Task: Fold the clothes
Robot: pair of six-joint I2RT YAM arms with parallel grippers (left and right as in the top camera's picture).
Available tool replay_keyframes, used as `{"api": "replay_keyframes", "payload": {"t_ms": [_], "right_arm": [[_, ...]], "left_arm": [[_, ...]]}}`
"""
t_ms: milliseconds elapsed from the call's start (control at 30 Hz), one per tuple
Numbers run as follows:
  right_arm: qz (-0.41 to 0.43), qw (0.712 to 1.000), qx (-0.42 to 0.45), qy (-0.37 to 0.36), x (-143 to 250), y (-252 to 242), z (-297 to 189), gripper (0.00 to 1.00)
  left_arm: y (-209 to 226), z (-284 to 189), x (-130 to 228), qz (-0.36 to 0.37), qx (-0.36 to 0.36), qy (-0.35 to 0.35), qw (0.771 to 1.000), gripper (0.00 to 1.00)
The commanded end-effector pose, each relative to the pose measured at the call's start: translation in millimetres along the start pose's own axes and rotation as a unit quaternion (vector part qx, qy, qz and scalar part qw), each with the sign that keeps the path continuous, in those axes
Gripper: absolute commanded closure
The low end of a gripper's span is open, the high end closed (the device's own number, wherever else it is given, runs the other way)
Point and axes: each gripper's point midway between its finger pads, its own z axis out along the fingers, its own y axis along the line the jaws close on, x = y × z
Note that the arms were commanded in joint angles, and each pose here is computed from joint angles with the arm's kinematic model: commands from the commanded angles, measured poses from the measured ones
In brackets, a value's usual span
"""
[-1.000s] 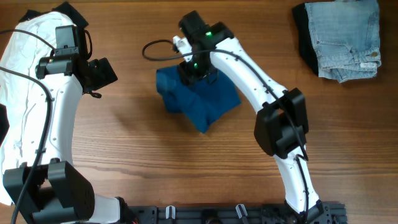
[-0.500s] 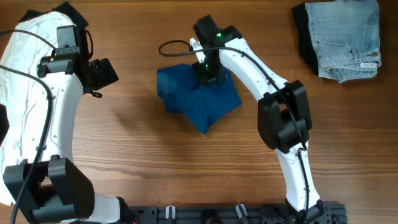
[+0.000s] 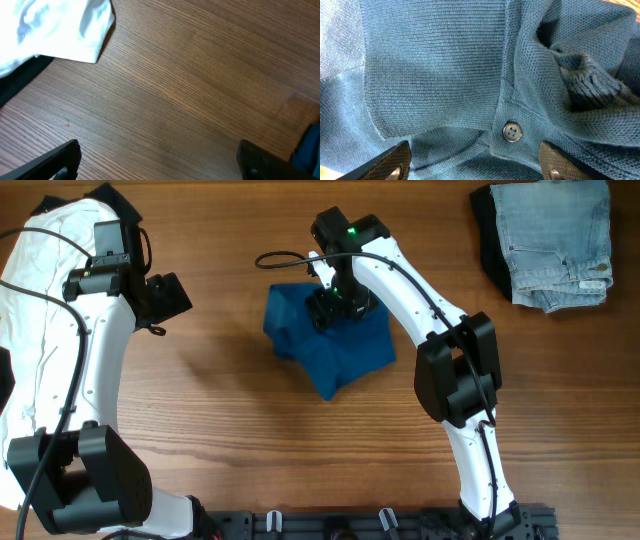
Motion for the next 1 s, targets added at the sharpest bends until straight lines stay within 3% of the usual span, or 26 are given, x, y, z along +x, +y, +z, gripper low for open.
{"api": "replay_keyframes", "payload": {"t_ms": [0,133,367,533,667,800,967], "right_arm": [[0.042,0.999,0.015,-0.008,3,-6,-10,0.18],[0.111,0.989,0.092,-0.030,-3,-37,-7,0.15],[0.137,0.985,0.094,-0.045,-2,-80,35,0.11],[0.106,0.987,0.088,-0.084,-14,-131,31,0.06],[0.071,0.990,0.049,-0.108,-22,-141,25,0.06],[0.070,0.992,0.003,-0.104,-21,-122,6,0.07],[0.061,0.985,0.000,-0.162,-36,-99,-69,0.01]], "left_arm": [[-2,0,-5,-0.006,0.007,-0.002,1.000,0.00],[-2,0,-5,-0.006,0.007,-0.002,1.000,0.00],[-2,0,-5,-0.006,0.007,-0.002,1.000,0.00],[-7,0,-5,-0.006,0.021,-0.001,1.000,0.00],[-8,0,-7,-0.006,0.022,-0.005,1.000,0.00],[-8,0,-7,-0.007,0.022,-0.005,1.000,0.00],[-8,0,-7,-0.007,0.022,-0.005,1.000,0.00]]}}
